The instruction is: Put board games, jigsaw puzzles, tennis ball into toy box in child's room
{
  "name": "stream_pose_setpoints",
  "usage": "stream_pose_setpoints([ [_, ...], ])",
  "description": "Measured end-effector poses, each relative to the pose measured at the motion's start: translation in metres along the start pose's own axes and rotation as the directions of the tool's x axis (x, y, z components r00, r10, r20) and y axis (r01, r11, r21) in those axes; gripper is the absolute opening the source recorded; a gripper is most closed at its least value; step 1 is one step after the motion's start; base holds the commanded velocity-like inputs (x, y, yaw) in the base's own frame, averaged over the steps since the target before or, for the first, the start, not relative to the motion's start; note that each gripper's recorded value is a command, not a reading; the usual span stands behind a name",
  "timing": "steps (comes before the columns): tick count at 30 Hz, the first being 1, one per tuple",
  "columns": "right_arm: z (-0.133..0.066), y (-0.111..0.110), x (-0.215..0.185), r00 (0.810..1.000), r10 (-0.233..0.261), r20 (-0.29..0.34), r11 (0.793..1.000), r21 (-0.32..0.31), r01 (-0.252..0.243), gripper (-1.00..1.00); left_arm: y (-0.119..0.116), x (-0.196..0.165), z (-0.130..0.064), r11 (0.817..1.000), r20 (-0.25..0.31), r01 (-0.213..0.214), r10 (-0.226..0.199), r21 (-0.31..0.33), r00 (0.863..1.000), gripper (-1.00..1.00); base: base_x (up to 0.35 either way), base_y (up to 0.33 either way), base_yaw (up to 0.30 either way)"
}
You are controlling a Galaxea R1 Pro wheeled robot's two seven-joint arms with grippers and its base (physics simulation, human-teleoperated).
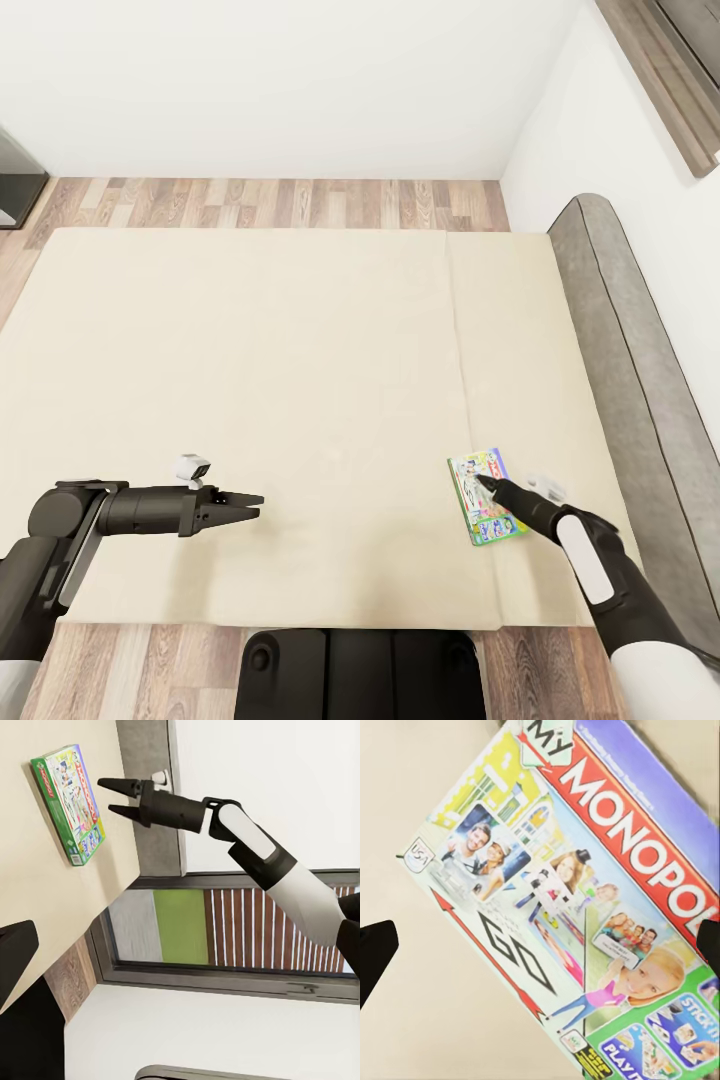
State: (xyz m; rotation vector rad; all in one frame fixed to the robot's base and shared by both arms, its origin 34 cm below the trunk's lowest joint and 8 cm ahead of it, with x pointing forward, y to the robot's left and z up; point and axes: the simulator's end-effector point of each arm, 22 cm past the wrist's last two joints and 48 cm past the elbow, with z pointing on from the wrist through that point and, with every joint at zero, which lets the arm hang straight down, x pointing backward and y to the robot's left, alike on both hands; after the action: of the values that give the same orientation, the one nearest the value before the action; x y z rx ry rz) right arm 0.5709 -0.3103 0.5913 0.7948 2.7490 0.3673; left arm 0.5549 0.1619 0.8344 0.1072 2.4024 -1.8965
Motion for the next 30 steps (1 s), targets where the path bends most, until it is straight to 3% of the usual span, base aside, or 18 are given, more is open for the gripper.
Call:
stream_pose_setpoints([
  [6, 0.001, -0.010, -0.002, 1.000, -0.003, 0.020, 0.998, 0.063, 0.002, 1.00, 0.000, 0.000, 0.000, 1.000, 0.000, 0.000, 0.000, 0.000, 1.000, 1.00, 0.000, 0.000, 0.000],
  [17, 0.005, -0.006, 0.004, 1.000, -0.001, 0.023, 0.997, 0.074, -0.001, 1.00, 0.000, 0.000, 0.000, 1.000, 0.000, 0.000, 0.000, 0.000, 1.000, 1.00, 0.000, 0.000, 0.000],
  [30, 0.010, 0.005, 0.004, 0.996, -0.073, 0.049, 0.993, 0.098, 0.068, 1.00, 0.000, 0.000, 0.000, 1.000, 0.000, 0.000, 0.000, 0.000, 1.000, 1.00, 0.000, 0.000, 0.000],
])
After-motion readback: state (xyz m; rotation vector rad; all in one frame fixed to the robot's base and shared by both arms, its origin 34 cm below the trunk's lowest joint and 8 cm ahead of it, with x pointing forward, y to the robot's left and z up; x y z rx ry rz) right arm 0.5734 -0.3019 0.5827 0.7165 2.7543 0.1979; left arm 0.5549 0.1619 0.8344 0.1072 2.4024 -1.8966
